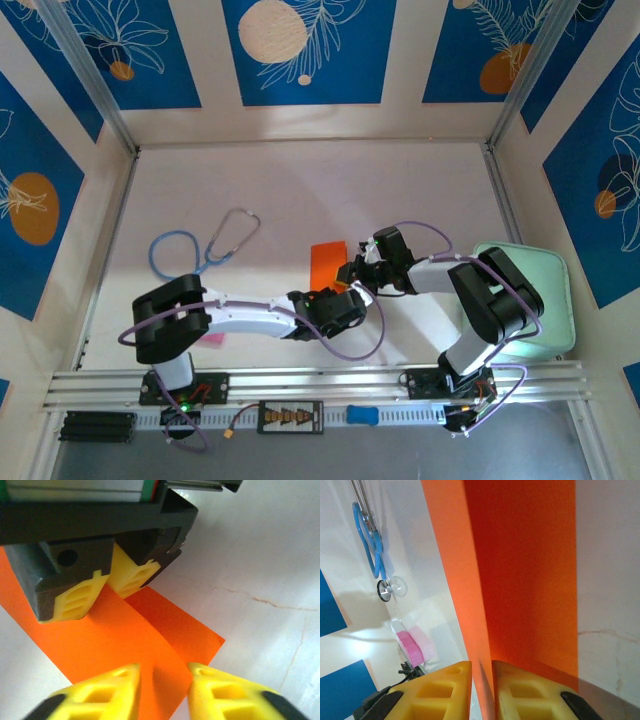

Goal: Fold a paper plane with a square sheet of paper (pick it up from the middle)
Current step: Fold the triangle a second time at the center of the table.

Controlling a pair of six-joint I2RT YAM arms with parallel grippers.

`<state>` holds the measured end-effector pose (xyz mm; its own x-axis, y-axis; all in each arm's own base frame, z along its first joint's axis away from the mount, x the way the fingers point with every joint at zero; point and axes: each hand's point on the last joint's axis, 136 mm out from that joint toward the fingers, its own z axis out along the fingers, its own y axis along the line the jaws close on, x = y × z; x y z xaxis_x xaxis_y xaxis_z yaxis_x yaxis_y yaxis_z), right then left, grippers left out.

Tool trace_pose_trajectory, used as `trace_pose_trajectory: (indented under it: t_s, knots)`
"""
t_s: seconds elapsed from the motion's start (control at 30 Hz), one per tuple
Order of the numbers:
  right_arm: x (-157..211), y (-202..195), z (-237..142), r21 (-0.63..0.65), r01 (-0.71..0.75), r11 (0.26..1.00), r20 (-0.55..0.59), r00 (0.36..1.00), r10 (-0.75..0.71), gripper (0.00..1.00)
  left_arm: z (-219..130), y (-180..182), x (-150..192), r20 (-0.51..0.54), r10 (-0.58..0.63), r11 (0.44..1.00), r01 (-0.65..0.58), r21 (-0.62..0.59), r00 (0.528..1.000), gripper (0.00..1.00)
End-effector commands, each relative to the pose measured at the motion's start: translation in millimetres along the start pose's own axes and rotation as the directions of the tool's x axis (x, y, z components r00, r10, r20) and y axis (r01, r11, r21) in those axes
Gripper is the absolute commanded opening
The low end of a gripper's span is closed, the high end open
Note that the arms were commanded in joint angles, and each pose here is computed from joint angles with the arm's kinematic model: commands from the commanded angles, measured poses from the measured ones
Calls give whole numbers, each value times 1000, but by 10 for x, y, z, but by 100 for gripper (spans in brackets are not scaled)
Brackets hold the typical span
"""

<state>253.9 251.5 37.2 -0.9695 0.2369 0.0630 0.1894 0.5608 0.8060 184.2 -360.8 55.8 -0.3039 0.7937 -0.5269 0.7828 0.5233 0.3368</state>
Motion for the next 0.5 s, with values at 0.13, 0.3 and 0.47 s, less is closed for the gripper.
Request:
trace_pose_trajectory:
  t_s: [0.13, 0.3, 0.47]
  knots:
    - [9, 21, -59, 3, 6, 1000, 2, 1000, -6, 20, -95, 10, -85, 25, -28, 999, 28, 21, 999, 6]
    - [-17, -48, -161, 47, -1, 999, 56, 998, -2, 27, -137, -11, -144, 29, -124, 984, 119, 132, 992, 0]
    - [-46, -149, -400, 136, -3, 991, 142, 990, -16, 43, -200, -1, -233, 9, -321, 896, 300, 327, 947, 0]
